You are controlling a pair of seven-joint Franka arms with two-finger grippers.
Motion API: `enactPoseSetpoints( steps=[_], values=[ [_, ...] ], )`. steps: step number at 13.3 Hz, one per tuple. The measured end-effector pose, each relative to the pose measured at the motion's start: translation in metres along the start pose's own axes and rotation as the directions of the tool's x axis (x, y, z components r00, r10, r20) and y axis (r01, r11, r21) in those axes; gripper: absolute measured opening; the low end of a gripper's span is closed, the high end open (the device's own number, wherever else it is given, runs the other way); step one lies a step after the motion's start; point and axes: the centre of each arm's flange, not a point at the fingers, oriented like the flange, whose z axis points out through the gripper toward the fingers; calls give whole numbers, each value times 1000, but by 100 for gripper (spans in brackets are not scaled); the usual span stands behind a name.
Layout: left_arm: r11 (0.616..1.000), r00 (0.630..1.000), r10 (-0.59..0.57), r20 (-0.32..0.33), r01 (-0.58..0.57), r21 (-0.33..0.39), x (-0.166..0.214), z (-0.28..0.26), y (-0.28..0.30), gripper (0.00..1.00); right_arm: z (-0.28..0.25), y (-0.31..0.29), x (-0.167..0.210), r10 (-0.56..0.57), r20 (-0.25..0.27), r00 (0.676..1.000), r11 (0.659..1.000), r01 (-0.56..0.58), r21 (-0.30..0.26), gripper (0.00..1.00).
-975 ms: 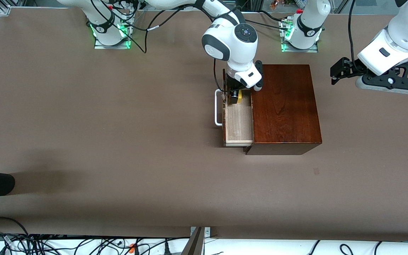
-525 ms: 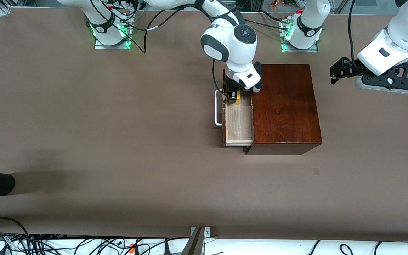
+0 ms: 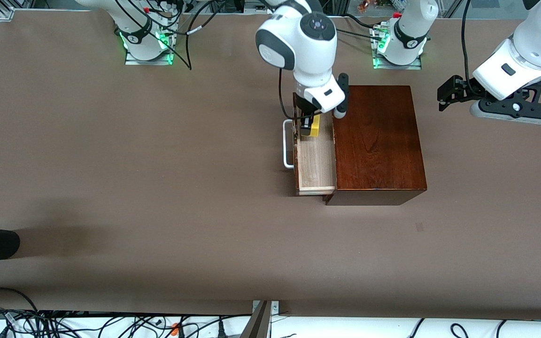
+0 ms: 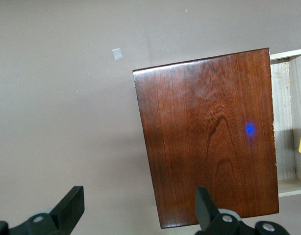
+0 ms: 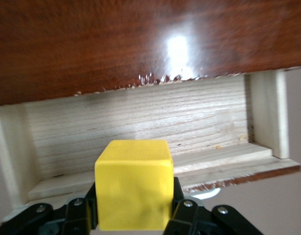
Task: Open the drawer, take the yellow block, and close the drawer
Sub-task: 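Lift the yellow cube out of the drawer with the right gripper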
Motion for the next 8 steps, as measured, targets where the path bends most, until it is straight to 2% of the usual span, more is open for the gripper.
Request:
enactPoseSetpoints(
  steps=[1,3,6,8],
  values=[
    [1000,1000,1,1,-1,0,0,0,1,100,-18,8,-4,14,-13,1000,1000,-14,-12,56],
    [1000,1000,3,1,-3,0,0,0,2,100,-57,51,-34,84,-21,996,996,-84,-33,56],
    [1000,1000,4,1,-4,0,0,0,2,100,-94,158,-128,264,-18,964,963,-264,-43,56],
    [1000,1000,8,0,-8,1,-1,-1,4,100,-95,222,-200,378,-16,926,926,-378,-11,56]
  ],
)
